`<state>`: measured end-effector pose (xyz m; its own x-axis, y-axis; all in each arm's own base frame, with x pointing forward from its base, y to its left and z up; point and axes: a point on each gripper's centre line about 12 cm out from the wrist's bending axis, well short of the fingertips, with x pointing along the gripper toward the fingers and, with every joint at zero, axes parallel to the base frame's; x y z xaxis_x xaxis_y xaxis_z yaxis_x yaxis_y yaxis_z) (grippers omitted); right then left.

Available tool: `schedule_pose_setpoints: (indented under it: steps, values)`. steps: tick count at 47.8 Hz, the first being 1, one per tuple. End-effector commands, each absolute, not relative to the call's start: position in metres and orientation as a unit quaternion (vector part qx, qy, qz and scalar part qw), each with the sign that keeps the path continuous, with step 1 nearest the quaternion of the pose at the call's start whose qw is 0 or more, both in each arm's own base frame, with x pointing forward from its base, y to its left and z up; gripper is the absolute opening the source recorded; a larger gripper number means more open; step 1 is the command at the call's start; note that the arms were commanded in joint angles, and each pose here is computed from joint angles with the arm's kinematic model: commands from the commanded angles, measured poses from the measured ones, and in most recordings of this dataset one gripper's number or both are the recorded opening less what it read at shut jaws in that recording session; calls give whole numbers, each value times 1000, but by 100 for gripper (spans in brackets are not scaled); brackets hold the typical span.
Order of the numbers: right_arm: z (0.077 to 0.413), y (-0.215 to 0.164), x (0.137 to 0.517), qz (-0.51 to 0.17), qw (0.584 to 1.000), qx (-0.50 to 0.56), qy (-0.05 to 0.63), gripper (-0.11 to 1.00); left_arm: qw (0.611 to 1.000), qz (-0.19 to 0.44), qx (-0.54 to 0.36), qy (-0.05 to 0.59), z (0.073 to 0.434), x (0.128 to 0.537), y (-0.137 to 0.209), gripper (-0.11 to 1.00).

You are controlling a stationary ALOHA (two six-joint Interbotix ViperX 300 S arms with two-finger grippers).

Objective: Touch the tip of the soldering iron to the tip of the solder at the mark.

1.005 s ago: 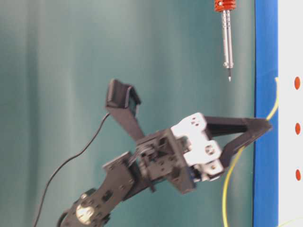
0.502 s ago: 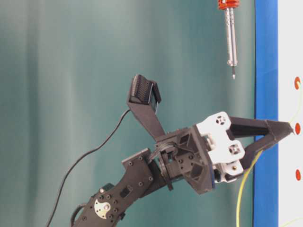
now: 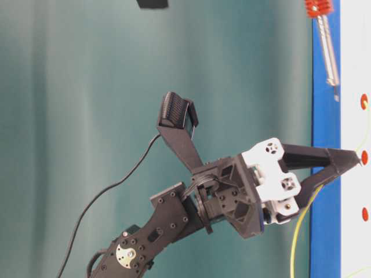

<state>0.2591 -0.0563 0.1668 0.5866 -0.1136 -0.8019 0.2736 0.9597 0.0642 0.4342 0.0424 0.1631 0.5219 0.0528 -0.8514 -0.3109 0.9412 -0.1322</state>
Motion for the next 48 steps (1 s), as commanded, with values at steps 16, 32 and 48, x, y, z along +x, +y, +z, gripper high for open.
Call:
schedule_pose_setpoints:
  steps: [16,32,48]
  values:
    - [162,-64,272,-117,880,95,450,6,869,104,-135,465,174,435,42,3]
    - [161,-66,271,-120,879,97,450,6,869,103,-134,466,174,435,42,3]
    - [159,-66,273,-120,877,97,455,6,870,105,-134,462,176,437,46,3]
